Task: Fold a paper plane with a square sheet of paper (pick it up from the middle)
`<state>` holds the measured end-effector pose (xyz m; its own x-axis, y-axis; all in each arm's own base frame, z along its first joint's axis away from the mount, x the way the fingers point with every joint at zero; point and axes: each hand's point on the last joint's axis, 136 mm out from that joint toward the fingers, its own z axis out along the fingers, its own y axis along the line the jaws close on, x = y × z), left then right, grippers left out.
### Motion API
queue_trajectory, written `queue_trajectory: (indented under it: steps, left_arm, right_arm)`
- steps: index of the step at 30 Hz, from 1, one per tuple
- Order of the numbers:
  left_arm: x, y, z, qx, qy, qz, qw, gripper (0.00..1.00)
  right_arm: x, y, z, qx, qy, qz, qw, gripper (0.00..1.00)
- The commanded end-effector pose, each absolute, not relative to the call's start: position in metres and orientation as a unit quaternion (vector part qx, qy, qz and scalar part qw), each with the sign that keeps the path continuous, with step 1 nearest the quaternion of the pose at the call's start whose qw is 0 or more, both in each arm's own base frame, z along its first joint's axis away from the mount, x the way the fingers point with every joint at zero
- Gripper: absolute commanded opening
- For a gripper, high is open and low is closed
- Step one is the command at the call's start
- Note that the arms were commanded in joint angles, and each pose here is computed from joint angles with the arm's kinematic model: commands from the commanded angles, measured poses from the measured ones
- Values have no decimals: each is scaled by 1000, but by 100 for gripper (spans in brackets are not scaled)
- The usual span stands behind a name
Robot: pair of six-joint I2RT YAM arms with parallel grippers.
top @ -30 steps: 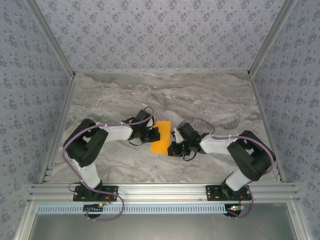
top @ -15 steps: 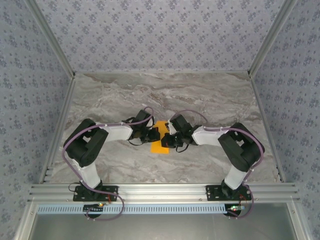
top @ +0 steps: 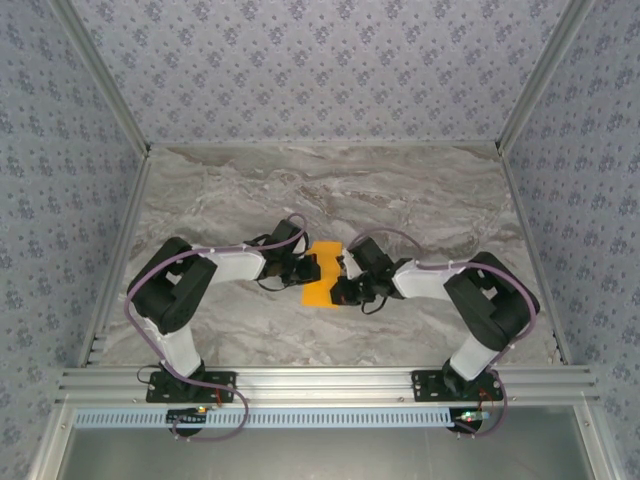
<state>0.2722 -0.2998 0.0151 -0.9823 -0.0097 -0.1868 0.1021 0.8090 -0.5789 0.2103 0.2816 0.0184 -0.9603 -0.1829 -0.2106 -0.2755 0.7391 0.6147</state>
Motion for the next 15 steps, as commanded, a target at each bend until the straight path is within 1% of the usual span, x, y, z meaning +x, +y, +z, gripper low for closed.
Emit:
queue_trajectory:
  steps: [1, 4, 8, 11, 15]
  left_arm:
    - [234, -243, -53, -10, 986, -167, 21, 0]
    - [236, -246, -51, -6, 985, -173, 23, 0]
    - [240, -255, -44, 4, 981, -192, 27, 0]
    - [244, -261, -37, 11, 978, -204, 33, 0]
    - [247, -266, -31, 21, 976, -211, 41, 0]
  right_arm:
    - [154, 246, -3, -130, 945, 298, -31, 0]
    - [160, 243, 8, -131, 947, 292, -13, 0]
    - [193, 255, 35, -119, 944, 304, 54, 0]
    - [217, 270, 48, -106, 937, 321, 89, 0]
    - [234, 285, 42, -96, 936, 327, 91, 0]
